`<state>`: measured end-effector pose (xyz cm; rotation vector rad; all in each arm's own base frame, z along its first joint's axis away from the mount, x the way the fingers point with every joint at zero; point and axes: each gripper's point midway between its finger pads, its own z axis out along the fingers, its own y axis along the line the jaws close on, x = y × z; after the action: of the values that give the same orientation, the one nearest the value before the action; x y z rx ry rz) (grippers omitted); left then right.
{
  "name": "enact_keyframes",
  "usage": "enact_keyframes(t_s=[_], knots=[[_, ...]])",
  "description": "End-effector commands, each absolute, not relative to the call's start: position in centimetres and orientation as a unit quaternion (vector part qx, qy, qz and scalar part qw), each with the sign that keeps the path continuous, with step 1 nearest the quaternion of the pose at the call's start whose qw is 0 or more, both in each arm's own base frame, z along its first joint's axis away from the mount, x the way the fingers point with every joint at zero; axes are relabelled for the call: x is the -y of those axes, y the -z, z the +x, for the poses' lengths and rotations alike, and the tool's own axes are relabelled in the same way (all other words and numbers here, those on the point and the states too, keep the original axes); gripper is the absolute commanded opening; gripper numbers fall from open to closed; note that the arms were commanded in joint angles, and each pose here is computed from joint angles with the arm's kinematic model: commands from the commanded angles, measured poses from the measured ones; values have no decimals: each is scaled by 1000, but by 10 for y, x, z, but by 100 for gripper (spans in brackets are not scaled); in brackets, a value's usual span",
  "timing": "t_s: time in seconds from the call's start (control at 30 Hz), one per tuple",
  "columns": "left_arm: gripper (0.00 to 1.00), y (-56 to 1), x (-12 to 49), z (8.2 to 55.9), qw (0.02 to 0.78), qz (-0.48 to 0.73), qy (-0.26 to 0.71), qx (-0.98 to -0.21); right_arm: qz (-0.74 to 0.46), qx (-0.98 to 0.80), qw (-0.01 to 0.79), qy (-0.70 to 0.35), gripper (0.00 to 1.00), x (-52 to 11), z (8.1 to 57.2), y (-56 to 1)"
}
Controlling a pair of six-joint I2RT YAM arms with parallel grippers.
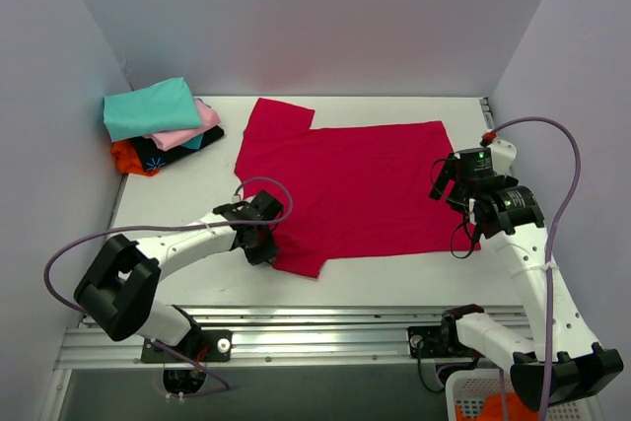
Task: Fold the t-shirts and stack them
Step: Fold the tshirt
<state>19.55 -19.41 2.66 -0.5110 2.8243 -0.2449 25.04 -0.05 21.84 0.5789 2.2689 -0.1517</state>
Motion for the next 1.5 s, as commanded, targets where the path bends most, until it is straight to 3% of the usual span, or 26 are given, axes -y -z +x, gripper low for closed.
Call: enact_keyframes(t_s=[0.0,0.2,0.37,0.43,0.53,0.6,0.63,0.77,1.1,1.33,1.37,1.47], knots=[[3,-57,202,221,164,-155,95,-970,232,-886,396,74,88,5,253,-224],[2,-117,201,235,186,-108,79,-973,234,-885,395,80,88,7,257,-222],[3,-176,227,281,205,-85,132,-966,236,-884,395,84,88,6,265,-219],[32,-159,230,311,186,-90,142,-968,234,-886,392,84,88,5,269,-217],[97,-130,243,341,126,-108,169,-971,233,-886,393,80,88,2,278,-219],[100,-129,245,351,119,-111,160,-974,234,-884,396,80,88,1,282,-224],[94,-126,246,352,117,-109,156,-975,233,-885,396,81,88,2,282,-224],[94,-139,241,353,139,-116,160,-970,231,-884,397,86,88,4,278,-223],[94,-171,234,319,184,-120,163,-962,231,-888,389,85,88,5,269,-210],[100,-135,261,308,166,-150,191,-956,229,-889,387,81,88,3,270,-209],[94,-128,265,312,172,-158,198,-952,228,-891,384,83,88,3,269,-209],[91,-120,280,323,187,-196,221,-937,224,-893,381,89,88,5,265,-211]])
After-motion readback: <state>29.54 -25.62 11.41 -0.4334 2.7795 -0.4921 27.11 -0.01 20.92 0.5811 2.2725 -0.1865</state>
